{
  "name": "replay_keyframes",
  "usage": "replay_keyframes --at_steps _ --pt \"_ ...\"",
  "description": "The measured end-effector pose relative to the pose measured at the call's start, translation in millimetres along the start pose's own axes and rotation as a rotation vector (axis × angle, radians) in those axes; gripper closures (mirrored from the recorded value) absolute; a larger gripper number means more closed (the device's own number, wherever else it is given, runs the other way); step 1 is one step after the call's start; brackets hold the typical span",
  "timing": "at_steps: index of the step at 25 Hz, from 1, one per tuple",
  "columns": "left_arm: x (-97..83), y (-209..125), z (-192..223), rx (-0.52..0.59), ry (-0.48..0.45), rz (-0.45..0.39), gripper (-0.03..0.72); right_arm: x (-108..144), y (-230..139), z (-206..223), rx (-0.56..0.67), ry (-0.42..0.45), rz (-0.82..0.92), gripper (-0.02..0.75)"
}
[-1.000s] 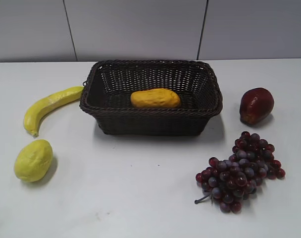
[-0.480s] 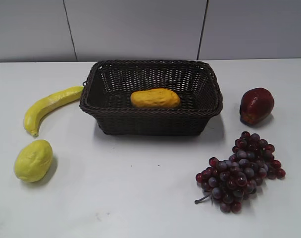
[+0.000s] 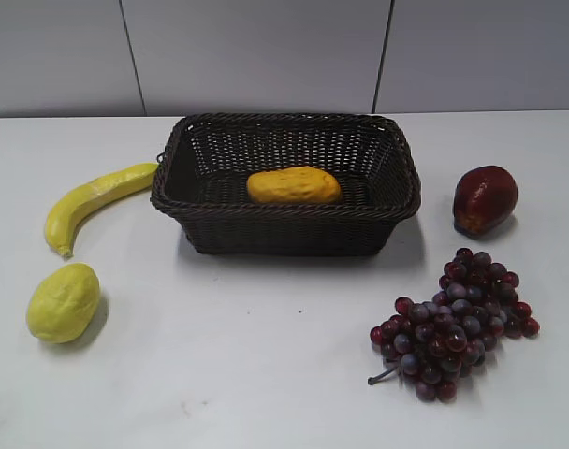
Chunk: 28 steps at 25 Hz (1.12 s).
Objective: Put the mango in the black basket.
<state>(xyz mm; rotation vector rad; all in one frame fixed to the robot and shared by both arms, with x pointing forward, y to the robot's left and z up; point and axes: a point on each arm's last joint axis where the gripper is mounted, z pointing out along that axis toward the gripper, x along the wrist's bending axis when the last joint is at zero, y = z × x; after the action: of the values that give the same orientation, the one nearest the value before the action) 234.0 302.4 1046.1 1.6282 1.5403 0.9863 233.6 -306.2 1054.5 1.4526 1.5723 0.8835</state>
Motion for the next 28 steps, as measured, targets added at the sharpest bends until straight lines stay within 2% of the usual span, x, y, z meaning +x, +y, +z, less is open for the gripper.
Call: replay_keyframes --at_steps 28 --pt "0.0 0.0 0.0 0.0 0.0 -0.002 0.288 0.0 0.0 0.0 0.0 0.0 0.0 0.149"
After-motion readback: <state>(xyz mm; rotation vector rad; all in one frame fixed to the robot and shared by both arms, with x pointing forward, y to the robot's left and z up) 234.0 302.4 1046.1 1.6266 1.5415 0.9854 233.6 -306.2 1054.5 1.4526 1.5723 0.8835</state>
